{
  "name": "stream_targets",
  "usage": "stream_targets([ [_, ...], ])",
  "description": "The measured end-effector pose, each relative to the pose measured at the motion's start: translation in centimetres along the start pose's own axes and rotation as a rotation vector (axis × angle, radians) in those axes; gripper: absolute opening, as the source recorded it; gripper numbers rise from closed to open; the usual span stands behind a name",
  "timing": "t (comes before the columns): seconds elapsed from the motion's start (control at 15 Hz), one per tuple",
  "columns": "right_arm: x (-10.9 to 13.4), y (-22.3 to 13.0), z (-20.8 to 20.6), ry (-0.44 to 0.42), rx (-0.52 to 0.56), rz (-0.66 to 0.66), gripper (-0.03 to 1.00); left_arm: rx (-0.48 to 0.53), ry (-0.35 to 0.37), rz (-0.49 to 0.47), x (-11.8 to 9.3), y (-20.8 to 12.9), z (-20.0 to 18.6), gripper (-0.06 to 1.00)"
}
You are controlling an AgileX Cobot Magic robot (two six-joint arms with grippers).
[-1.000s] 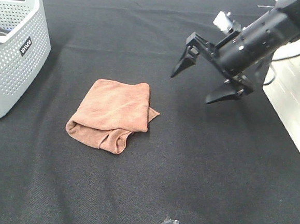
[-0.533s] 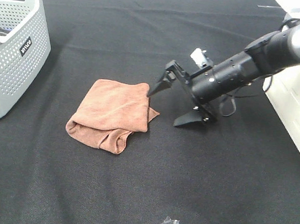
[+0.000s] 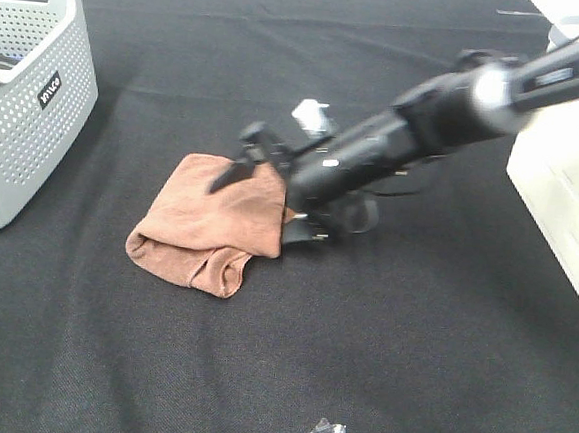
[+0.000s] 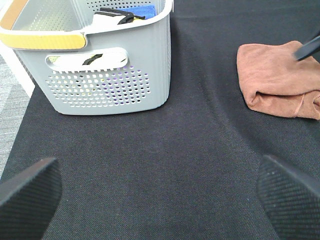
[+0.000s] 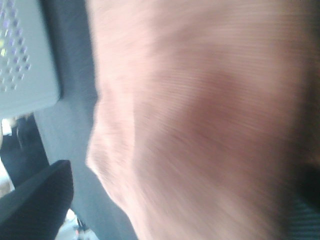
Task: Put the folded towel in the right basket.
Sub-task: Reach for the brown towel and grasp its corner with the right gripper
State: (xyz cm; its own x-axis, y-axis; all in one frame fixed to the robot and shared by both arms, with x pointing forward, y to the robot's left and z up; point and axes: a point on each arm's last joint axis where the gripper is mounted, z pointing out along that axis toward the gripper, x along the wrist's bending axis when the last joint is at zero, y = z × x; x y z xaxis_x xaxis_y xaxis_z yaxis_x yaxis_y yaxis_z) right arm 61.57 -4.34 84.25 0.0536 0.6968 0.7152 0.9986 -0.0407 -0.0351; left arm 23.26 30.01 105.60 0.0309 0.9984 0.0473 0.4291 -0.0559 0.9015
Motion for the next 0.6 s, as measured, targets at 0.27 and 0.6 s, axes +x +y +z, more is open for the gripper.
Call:
stream_targets([
  [0.27,4.7,-0.8,5.5,0.043,0.057,-0.108,0.7,0.0,0.0,0.0,0.0,0.0,0.0,0.99],
  [0.6,4.7,-1.1,6.4,0.02,0.067,-0.138,0.17,0.0,0.0,0.0,0.0,0.0,0.0,0.99],
])
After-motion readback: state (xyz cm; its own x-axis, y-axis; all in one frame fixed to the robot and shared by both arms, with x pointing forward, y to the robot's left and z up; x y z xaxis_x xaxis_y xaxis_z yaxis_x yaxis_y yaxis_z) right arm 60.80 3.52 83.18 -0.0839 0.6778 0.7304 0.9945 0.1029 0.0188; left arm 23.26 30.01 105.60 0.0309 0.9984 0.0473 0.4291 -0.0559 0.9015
